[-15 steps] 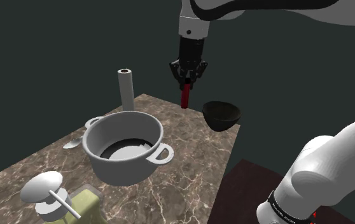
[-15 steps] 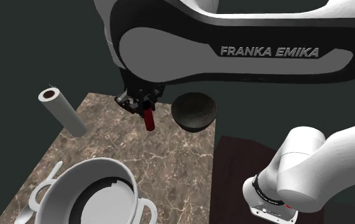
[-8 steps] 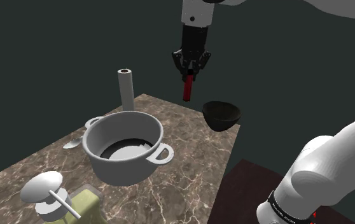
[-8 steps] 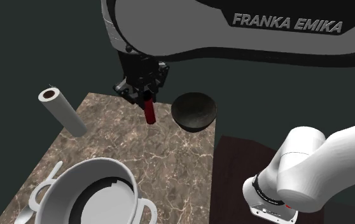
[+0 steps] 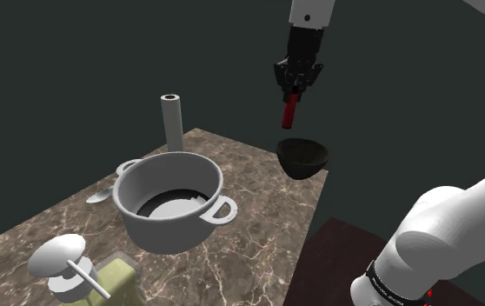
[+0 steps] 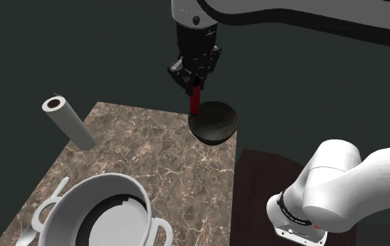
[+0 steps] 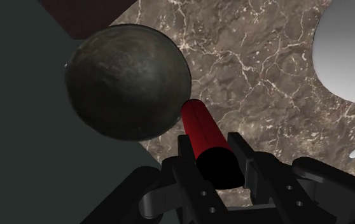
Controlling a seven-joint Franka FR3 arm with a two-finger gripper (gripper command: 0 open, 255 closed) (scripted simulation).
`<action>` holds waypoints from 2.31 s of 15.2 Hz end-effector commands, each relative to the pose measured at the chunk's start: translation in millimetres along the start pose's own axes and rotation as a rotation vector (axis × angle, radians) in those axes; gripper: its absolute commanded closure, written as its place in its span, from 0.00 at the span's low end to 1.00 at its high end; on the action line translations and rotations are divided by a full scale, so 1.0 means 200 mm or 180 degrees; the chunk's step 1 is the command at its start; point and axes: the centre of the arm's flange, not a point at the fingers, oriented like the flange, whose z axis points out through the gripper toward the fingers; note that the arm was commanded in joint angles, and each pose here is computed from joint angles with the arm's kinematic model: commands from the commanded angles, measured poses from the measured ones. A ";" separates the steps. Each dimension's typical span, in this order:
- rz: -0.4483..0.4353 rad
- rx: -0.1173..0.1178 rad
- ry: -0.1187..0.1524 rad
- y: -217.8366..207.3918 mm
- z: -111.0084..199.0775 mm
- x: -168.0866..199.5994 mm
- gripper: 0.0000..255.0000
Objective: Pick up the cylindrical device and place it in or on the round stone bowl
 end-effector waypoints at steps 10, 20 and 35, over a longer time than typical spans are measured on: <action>-0.0004 0.0001 -0.0002 0.39 0.07 -0.04 1.00; -0.0004 0.0001 -0.0002 0.39 0.33 -0.05 1.00; -0.0004 0.0001 -0.0002 0.39 0.44 -0.05 0.00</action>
